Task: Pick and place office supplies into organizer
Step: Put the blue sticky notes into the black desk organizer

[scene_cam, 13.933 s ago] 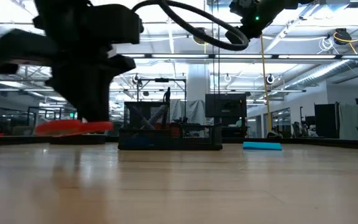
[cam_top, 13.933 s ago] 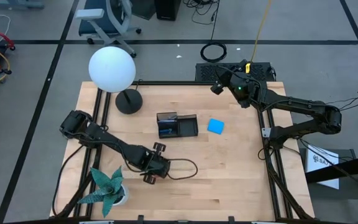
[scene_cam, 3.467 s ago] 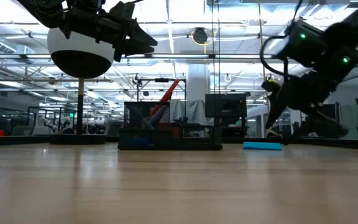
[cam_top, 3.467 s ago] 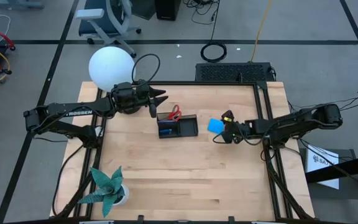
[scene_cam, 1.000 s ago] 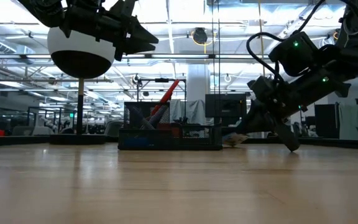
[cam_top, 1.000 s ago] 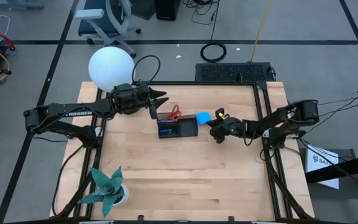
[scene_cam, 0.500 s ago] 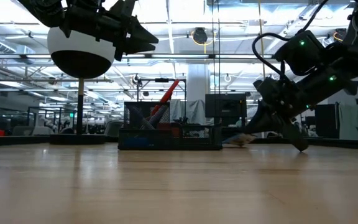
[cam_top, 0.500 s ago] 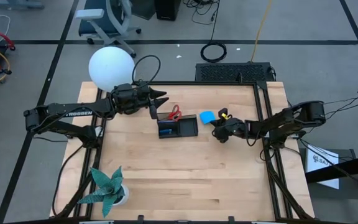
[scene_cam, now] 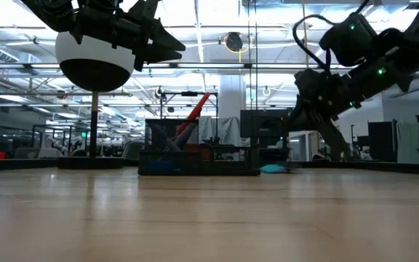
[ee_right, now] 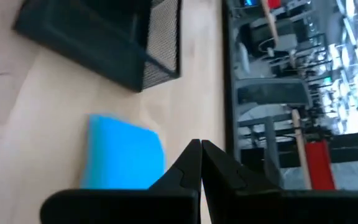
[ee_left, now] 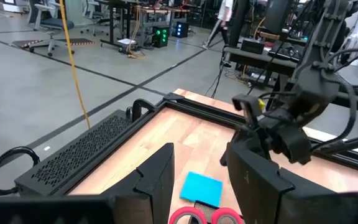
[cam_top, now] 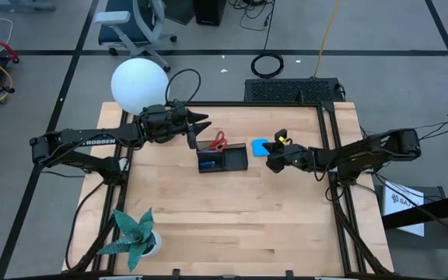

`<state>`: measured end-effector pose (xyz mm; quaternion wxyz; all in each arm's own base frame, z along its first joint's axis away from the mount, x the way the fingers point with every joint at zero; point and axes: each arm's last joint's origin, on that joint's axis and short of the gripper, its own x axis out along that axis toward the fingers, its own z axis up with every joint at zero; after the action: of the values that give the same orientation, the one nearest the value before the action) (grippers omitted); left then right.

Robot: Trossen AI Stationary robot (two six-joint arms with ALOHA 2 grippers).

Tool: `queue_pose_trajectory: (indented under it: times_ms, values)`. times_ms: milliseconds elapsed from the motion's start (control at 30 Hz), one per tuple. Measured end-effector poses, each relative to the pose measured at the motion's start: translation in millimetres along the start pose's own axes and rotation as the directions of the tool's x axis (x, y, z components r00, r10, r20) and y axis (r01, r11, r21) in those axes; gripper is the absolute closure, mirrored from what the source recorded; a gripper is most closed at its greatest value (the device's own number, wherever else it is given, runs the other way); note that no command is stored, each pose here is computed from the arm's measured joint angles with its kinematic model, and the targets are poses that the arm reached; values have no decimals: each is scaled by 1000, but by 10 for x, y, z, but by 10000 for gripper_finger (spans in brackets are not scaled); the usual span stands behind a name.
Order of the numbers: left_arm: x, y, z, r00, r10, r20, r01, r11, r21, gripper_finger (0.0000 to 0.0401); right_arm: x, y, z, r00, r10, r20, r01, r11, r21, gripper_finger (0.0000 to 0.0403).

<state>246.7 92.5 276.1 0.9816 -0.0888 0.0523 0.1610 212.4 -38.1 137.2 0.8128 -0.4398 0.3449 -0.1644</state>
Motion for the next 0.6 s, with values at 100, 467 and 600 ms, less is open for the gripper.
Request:
queue_pose_trajectory:
  times_ms: [100,467,600]
  values:
    - [0,0,0,1000,0,0,0,1000,1,249,-37,-53,62,999,-43,0,43,999,-7,403]
    - [0,3,-3,1000,8,-3,-8,1000,1,249,-80,113,54,981,190,49,-194,975,105,384]
    - [0,2,-3,1000,8,-3,-8,1000,1,249,-81,190,40,973,230,20,-231,967,111,334]
